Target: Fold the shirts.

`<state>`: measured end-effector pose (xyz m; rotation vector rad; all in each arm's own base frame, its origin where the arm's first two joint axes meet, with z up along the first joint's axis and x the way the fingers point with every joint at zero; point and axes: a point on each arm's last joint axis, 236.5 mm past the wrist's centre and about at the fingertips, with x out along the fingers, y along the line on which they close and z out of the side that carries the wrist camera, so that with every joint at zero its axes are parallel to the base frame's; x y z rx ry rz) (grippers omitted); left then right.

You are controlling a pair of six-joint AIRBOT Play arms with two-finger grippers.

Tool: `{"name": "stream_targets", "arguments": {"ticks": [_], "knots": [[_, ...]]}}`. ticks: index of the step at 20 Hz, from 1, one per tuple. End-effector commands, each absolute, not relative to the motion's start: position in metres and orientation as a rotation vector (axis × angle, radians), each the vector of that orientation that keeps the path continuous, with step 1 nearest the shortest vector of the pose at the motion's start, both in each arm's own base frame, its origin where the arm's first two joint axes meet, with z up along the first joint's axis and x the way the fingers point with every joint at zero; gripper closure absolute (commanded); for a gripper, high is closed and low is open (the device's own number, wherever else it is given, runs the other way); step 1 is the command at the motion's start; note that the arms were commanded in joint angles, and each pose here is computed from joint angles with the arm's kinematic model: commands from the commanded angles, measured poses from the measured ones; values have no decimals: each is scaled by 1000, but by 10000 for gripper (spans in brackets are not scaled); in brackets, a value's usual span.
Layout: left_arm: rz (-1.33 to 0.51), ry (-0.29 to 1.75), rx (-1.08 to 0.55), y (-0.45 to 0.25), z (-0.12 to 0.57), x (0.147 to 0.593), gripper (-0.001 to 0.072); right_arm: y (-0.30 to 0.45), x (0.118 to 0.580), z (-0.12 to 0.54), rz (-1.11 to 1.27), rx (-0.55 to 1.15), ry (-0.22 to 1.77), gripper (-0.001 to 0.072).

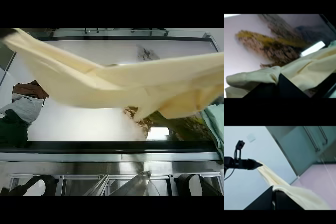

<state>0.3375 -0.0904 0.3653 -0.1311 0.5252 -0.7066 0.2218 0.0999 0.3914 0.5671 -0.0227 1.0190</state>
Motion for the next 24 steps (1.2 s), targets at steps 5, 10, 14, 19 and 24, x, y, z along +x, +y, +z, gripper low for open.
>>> {"name": "stream_targets", "arguments": {"ticks": [5, 10, 14, 19, 24], "knots": [[-467, 186, 119, -82, 475, 244, 691, 81, 232, 461, 875, 478, -187, 695], [-603, 568, -184, -48, 345, 345, 691, 20, 371, 328, 557, 527, 176, 695], [-784, 901, -373, -76, 183, 430, 693, 41, 477, 183, 548, 656, 443, 695], [-786, 1179, -576, -97, 5, 516, 593, 40, 538, -20, 365, 830, 730, 694], [-670, 1221, -760, -56, -5, 551, 418, 8, 531, -17, 402, 879, 726, 239]]}}
